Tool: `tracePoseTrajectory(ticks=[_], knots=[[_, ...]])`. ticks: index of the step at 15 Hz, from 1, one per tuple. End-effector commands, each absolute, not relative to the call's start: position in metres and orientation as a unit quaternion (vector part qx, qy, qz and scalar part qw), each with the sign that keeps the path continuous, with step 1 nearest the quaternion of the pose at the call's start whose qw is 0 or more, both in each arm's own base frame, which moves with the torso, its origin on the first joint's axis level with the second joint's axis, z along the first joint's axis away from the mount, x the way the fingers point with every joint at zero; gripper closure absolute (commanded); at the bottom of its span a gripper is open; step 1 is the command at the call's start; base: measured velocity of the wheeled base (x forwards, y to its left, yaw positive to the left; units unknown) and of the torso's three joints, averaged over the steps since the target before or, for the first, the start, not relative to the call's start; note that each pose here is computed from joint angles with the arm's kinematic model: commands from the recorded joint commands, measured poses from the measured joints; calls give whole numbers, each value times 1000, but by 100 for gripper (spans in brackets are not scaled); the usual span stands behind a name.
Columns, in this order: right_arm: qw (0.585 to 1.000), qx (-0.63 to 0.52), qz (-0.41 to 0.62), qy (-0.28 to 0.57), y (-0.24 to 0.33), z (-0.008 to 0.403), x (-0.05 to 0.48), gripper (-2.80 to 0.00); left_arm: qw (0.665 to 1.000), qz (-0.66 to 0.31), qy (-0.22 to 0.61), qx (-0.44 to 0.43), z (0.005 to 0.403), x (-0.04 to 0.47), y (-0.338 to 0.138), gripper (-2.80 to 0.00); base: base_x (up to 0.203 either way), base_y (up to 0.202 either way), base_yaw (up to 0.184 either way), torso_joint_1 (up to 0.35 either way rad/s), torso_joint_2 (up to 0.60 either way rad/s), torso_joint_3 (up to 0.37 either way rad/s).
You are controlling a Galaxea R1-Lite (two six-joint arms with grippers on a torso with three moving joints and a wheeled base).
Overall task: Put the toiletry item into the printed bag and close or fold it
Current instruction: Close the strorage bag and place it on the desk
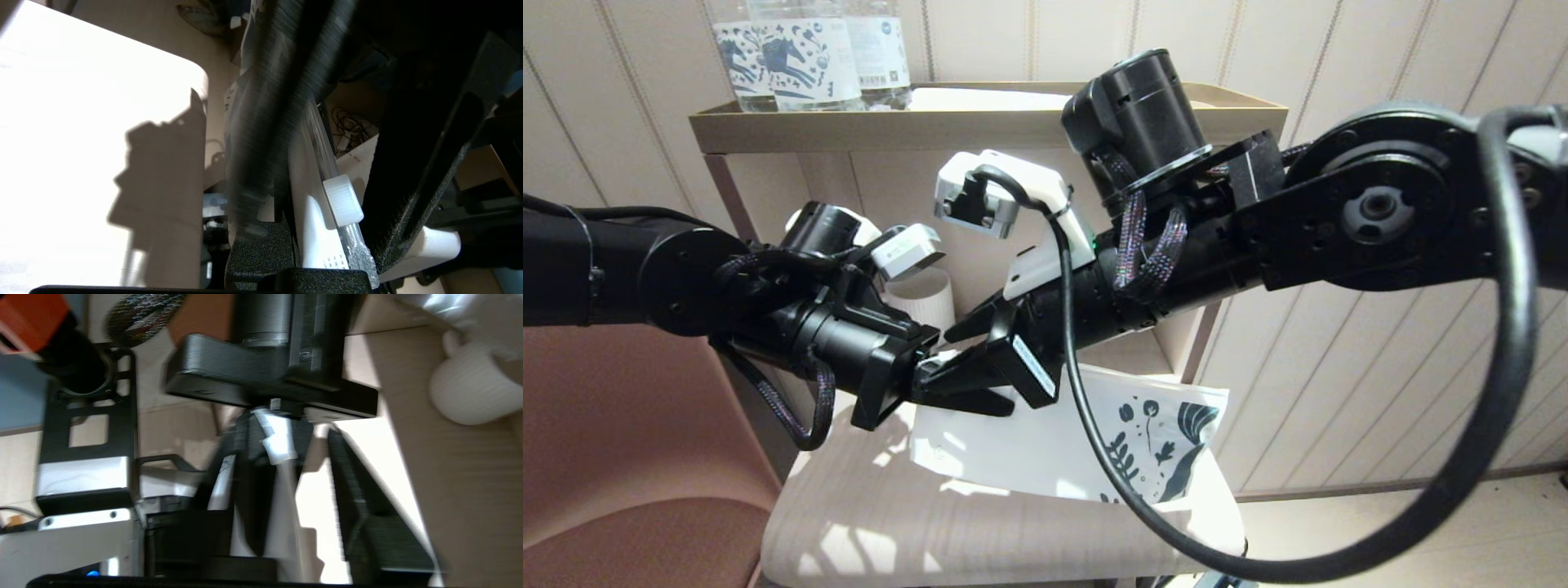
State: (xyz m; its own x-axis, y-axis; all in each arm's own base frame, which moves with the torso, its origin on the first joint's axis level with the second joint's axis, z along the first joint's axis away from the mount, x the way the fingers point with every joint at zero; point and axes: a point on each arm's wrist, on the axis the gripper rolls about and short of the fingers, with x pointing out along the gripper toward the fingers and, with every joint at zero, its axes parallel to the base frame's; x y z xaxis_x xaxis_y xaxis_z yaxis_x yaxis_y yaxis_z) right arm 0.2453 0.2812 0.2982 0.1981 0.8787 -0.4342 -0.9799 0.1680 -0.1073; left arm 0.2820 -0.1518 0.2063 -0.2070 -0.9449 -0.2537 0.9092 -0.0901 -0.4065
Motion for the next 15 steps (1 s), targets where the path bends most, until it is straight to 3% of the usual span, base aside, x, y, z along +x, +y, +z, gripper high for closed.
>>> tracePoseTrajectory(ticks=[1,15], knots=[[750,-185,620,138,281,298,245,0,624,-741,244,-41,205,282,-152,0,0,0,0,0,0,0],[756,-185,606,162,265,289,249,0,633,-739,230,-33,205,286,-144,0,0,0,0,0,0,0]])
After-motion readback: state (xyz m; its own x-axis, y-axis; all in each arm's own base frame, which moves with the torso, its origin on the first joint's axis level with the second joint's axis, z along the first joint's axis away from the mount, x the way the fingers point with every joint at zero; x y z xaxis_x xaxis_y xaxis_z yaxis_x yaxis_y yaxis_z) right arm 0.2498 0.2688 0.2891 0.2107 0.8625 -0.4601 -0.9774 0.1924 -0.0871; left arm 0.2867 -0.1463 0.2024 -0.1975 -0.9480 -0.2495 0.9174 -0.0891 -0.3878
